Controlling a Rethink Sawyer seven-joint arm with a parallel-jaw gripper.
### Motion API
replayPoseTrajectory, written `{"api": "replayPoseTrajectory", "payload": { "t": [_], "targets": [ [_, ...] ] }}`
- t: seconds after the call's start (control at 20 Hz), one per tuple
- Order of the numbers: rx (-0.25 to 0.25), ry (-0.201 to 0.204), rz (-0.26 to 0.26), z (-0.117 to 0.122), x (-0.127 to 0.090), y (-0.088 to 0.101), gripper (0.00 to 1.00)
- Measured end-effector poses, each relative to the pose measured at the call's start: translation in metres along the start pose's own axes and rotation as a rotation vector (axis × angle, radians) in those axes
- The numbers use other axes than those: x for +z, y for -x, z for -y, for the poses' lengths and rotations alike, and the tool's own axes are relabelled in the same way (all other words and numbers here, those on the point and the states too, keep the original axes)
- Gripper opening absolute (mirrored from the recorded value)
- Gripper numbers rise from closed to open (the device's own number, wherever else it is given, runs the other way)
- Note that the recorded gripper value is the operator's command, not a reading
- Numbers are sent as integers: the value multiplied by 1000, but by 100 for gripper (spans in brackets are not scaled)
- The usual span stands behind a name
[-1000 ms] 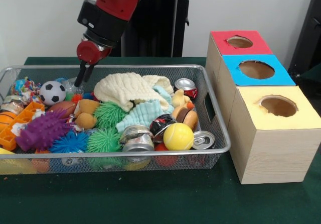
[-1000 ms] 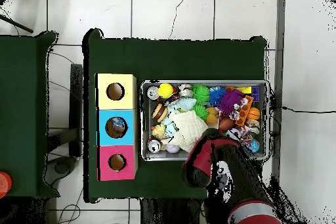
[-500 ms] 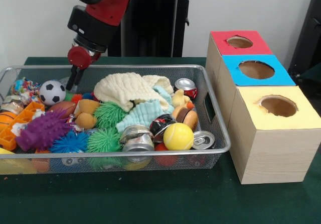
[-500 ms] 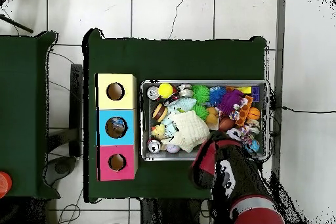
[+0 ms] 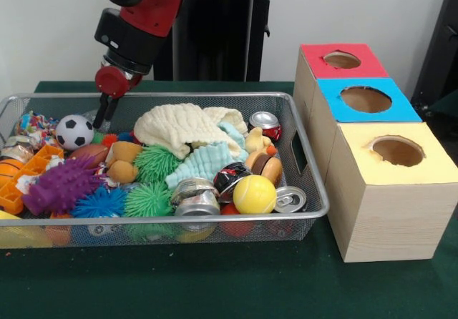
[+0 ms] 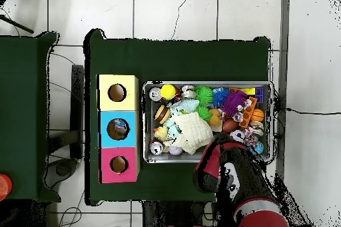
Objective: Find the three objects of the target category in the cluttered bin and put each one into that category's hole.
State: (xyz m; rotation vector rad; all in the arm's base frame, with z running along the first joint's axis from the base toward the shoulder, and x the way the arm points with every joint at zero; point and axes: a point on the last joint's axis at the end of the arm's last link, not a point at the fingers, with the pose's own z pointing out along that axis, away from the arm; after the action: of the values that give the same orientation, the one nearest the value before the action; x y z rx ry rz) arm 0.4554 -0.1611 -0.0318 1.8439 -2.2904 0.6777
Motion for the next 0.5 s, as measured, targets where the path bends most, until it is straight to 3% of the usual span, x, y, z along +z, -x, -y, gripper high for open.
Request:
{"api": "replayPoseTrajectory", "payload": {
  "t": [0.5],
  "targets": [
    [11, -7, 43, -1, 3, -4, 100]
  ]
}}
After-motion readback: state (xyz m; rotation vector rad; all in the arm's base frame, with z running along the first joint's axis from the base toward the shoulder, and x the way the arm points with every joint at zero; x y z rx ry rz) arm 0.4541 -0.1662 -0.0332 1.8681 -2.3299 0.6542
